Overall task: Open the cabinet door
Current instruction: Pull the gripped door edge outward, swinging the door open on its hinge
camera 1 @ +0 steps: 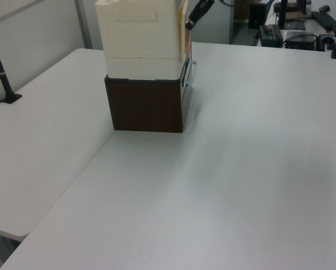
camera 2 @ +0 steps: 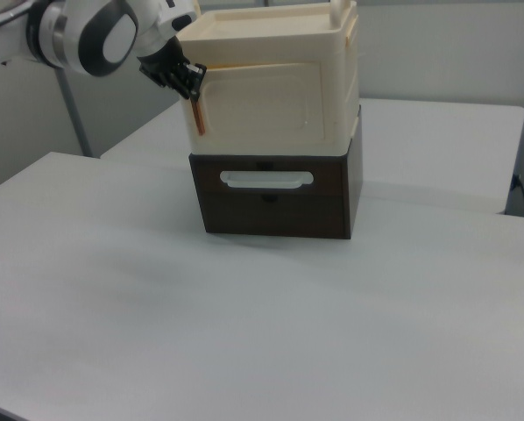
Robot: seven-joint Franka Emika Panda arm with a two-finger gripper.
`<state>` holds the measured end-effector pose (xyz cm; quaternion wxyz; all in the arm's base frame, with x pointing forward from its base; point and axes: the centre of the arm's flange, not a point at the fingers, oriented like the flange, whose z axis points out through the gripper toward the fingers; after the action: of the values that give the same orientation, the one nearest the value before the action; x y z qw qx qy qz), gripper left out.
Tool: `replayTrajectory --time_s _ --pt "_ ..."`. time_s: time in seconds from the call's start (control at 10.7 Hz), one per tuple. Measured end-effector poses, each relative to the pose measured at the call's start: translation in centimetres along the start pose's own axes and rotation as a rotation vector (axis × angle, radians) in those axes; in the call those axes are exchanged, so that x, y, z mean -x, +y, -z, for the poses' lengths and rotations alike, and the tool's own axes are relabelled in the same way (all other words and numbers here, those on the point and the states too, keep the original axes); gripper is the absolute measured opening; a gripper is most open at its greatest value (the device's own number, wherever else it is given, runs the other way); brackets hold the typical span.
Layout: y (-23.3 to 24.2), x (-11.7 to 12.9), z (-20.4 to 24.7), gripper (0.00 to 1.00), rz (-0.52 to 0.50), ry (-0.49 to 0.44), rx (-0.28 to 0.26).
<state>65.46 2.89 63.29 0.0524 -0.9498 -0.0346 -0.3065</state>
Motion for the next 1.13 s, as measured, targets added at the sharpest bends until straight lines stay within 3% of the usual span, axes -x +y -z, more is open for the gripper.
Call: replayTrajectory --time_s 0.66,0.75,1.03,1.13 --pt "7.9 3.1 5.1 0.17 -0.052 -0.18 0.045" --pt "9.5 3.9 6.1 0.21 -0.079 -0.212 0.055" --pt "17.6 6.7 8.9 0.7 -0.208 -0.256 0.116" --pt "19.2 7.3 9.4 0.7 -0.217 -0.258 0.128"
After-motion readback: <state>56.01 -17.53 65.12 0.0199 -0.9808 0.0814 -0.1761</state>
